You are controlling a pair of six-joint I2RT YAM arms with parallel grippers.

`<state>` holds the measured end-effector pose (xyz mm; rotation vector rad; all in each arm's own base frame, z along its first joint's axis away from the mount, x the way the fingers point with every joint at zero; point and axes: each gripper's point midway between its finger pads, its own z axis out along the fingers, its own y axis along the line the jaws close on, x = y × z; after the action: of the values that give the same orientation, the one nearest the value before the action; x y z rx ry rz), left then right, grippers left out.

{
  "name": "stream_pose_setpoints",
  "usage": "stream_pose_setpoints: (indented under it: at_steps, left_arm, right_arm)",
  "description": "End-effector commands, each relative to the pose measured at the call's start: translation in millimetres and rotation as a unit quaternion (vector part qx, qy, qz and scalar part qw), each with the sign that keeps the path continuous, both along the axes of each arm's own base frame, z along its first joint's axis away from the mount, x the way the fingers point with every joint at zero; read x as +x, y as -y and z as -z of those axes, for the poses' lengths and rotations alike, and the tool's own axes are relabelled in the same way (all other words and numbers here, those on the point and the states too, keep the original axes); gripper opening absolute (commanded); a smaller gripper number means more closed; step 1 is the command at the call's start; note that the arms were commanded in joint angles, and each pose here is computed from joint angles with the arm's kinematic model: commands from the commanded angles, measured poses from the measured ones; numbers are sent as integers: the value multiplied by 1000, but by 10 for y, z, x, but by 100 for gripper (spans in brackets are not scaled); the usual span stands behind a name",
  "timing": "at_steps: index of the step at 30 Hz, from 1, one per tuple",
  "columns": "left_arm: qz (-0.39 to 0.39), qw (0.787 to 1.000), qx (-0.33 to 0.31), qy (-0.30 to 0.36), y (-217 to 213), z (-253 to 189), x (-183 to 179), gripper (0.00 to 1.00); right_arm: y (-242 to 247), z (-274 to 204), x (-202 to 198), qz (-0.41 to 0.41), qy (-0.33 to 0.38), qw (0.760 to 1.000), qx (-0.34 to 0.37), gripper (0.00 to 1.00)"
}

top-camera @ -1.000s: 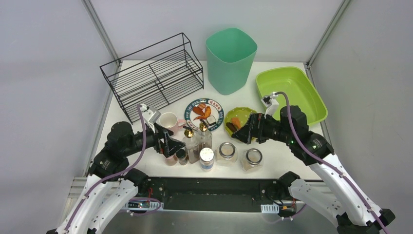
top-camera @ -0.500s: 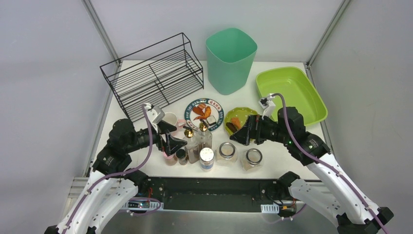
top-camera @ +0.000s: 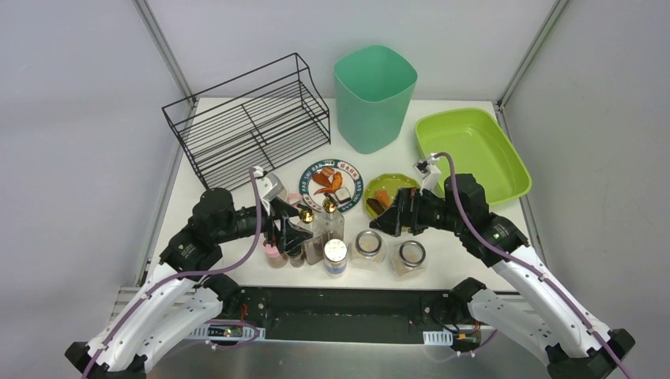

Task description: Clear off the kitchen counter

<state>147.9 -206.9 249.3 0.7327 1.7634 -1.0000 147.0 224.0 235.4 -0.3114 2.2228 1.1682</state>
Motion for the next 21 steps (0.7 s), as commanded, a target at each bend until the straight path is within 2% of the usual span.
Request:
stream_pose_setpoints:
  at_steps: [1,6,17,21]
  left_arm:
    - [-5,999,0,39,66,-132,80,82]
    - [-5,999,14,37,137,-102,104,80]
    - [-30,998,34,44,178,-113,212,60]
    - [-44,997,29,49,156,-166,240,56]
  right_arm:
    - [-46,-76,-10,-9,15,1000,17,99]
    - [-48,-54,-18,-11,16,1000,18,99]
    - [-54,-8,-50,-13,13,1000,25,99]
    - [-60,33,-62,-15,8,1000,26,99]
